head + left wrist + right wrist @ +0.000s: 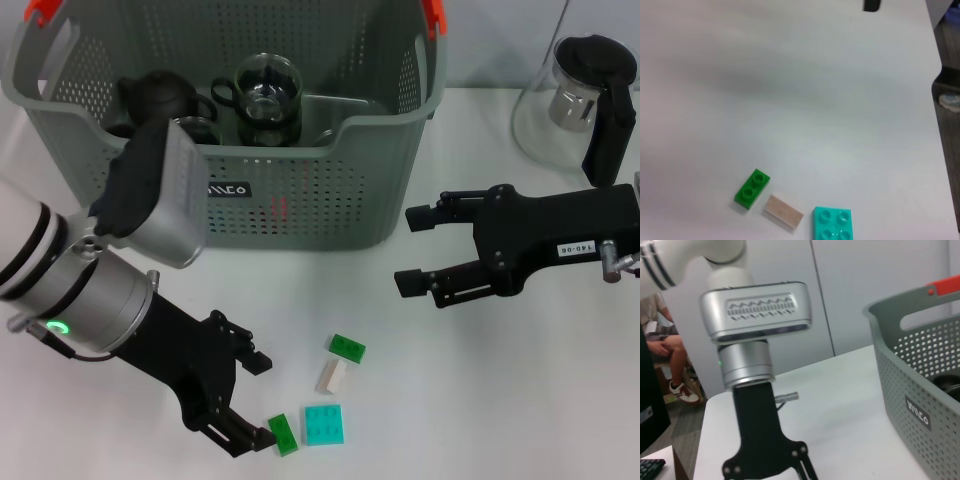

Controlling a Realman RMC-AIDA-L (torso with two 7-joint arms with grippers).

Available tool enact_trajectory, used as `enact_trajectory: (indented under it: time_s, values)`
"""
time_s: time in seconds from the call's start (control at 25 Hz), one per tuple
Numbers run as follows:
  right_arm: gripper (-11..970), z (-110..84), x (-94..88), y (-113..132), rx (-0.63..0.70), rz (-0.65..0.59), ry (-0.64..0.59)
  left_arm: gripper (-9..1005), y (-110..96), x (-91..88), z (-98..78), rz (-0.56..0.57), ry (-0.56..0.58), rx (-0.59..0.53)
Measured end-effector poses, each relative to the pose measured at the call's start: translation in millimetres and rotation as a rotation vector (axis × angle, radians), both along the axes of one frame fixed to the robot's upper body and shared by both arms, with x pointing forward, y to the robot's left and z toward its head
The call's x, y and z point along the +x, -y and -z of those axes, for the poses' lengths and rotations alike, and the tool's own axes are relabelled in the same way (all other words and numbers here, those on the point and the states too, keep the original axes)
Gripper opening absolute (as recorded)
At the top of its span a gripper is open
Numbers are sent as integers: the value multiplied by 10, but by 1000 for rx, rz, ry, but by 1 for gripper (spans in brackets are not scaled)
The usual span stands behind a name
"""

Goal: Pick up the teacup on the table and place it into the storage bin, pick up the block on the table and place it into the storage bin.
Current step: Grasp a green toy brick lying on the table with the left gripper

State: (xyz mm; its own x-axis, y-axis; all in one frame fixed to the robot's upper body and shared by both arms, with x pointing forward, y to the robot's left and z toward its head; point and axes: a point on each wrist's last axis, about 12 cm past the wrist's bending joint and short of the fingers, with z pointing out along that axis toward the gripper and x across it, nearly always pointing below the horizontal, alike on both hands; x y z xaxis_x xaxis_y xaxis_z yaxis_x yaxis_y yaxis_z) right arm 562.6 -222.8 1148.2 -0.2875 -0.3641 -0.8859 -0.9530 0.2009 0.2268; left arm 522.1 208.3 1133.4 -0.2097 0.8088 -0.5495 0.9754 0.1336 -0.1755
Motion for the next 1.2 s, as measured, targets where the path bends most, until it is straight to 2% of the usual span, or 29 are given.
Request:
enact_trajectory:
  time_s: [0.16,0.44,0.72,0.96,1.2]
  values:
    - [927,-11,28,0,-8,7,13,831,116,-31,-81,-33,-20,52]
    - [927,-36,54,21,-17,9,29,820,359,-110,75,-18,-73,90]
    - [928,-53,65,49,-25,12,37,809,458,-115,144,-31,-65,98]
    - [928,-67,75,106,-37,18,40,799,484,-67,191,-92,-58,128]
    - [927,-80,84,122,-42,19,44,789,529,-68,216,-140,-44,218]
